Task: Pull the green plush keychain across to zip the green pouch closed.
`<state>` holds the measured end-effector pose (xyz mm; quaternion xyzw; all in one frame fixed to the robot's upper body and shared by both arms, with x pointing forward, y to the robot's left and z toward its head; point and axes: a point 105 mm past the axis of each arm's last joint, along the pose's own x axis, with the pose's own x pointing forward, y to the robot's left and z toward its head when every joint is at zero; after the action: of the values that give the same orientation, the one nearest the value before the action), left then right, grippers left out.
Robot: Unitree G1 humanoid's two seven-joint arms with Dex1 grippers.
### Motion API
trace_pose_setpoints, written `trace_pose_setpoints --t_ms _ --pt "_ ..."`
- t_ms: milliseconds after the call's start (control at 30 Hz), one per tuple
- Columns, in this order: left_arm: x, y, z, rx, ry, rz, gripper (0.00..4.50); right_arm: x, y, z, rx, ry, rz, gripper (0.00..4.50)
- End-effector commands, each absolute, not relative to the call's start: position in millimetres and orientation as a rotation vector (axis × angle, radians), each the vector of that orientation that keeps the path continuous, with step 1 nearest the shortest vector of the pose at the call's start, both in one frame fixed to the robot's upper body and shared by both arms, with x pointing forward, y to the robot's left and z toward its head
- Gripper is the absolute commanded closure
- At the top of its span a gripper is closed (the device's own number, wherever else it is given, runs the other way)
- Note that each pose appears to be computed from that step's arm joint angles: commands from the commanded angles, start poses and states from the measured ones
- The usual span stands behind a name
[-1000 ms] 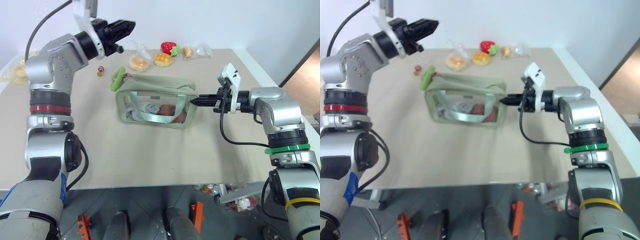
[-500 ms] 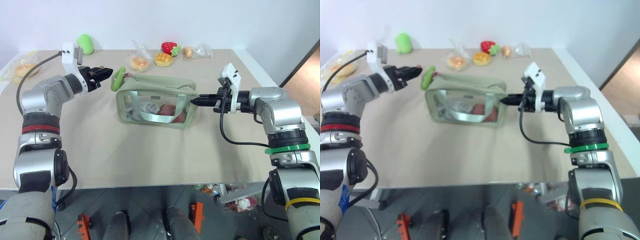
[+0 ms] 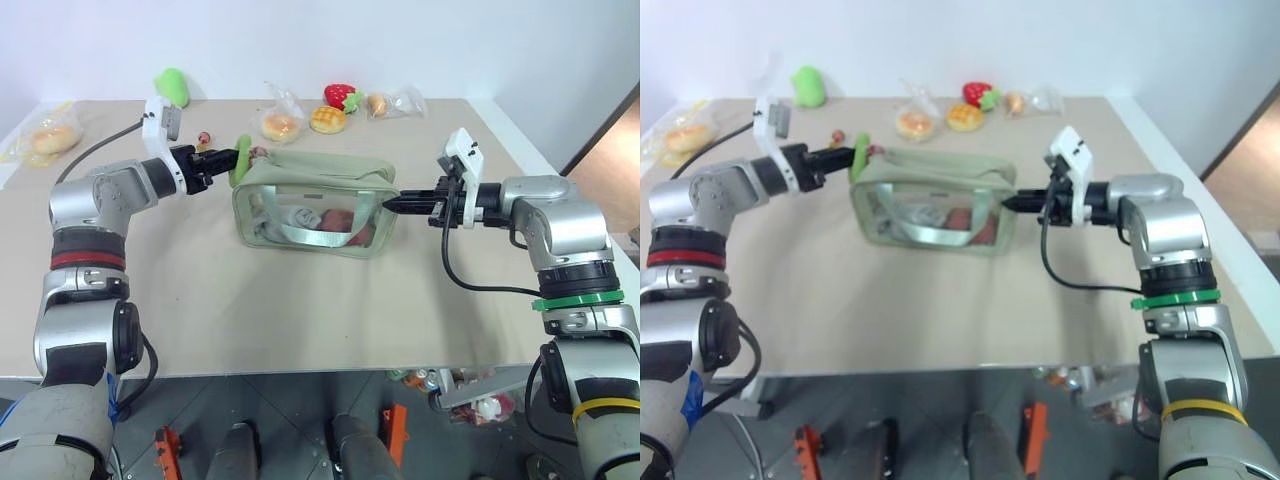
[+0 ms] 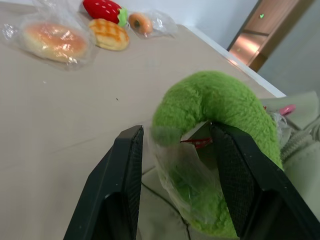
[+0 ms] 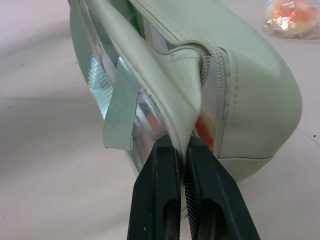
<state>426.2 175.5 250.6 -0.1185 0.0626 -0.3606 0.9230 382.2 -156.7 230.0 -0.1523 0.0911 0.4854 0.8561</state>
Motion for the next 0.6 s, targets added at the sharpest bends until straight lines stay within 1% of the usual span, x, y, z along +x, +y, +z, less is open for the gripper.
trace_pose_setpoints --t_ms 33,367,400,433,467,500,567,600 --pt "423.3 174.4 249.0 -0.225 0.145 -0.755 2.31 378.7 -155.9 238.1 -0.329 0.158 1.026 4.5" --pt "421.2 164.1 242.0 -0.252 0.171 -0.79 2.31 380.0 -154.2 239.7 -0.327 0.154 1.029 4.5" --pt "422.0 163.8 242.1 -0.257 0.171 -0.785 2.82 380.0 -154.2 239.7 -0.328 0.154 1.029 4.5" --pt "422.5 163.6 242.1 -0.255 0.17 -0.783 3.04 380.0 -154.0 239.6 -0.327 0.154 1.029 4.5" --pt "422.9 163.5 242.1 -0.253 0.169 -0.781 3.43 380.0 -154.0 239.7 -0.327 0.154 1.029 4.5" --pt "423.3 163.7 242.9 -0.257 0.164 -0.779 3.71 379.9 -153.8 239.5 -0.328 0.154 1.03 4.5" --pt "423.8 164.7 245.1 -0.264 0.155 -0.774 4.48 380.1 -153.7 239.1 -0.328 0.155 1.03 4.5" --pt "424.0 165.4 246.1 -0.266 0.151 -0.772 4.48 380.2 -153.7 238.8 -0.328 0.155 1.029 4.5"
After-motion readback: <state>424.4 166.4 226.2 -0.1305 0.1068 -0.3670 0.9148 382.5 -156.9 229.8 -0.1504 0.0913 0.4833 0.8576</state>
